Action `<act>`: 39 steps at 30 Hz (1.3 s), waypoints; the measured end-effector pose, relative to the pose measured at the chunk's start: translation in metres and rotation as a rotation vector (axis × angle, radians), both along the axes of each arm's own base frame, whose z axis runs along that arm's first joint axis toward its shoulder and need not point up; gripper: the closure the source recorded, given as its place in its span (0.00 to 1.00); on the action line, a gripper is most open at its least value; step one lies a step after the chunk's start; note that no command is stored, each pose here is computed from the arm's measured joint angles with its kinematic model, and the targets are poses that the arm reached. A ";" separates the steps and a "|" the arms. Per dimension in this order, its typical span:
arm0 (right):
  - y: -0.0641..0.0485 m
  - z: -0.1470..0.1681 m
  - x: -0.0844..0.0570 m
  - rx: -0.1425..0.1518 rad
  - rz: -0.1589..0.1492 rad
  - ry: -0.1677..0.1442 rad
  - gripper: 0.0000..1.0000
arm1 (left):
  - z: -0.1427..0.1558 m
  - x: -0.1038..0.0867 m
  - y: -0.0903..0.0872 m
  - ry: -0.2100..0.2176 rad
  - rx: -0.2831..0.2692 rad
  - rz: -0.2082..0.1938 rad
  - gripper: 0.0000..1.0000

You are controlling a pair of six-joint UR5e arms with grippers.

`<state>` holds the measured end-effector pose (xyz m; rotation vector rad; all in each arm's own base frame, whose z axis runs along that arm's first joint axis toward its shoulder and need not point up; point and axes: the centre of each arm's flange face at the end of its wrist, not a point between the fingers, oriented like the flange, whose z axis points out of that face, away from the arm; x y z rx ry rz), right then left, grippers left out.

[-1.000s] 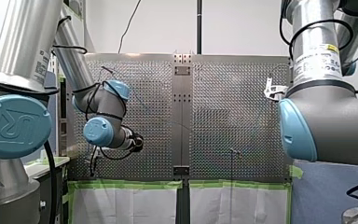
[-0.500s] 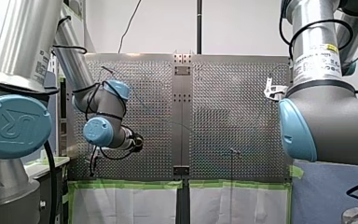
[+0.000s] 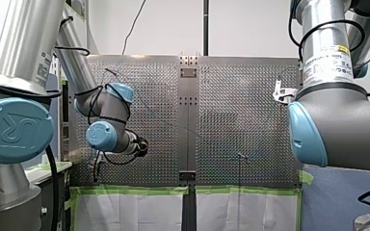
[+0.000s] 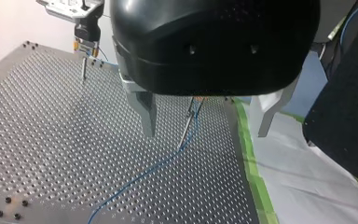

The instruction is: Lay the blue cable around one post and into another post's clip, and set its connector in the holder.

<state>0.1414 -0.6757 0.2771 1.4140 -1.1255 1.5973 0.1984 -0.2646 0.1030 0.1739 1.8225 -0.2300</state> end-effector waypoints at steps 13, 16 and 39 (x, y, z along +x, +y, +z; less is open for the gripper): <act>0.000 0.000 0.000 0.000 0.000 0.000 0.09 | 0.004 0.005 -0.007 -0.038 -0.064 -0.020 0.00; 0.000 0.000 0.000 0.000 0.000 0.000 0.09 | 0.004 0.005 -0.007 -0.038 -0.065 -0.020 0.00; 0.000 0.000 0.000 0.000 0.000 0.000 0.09 | 0.004 0.005 -0.007 -0.038 -0.065 -0.020 0.00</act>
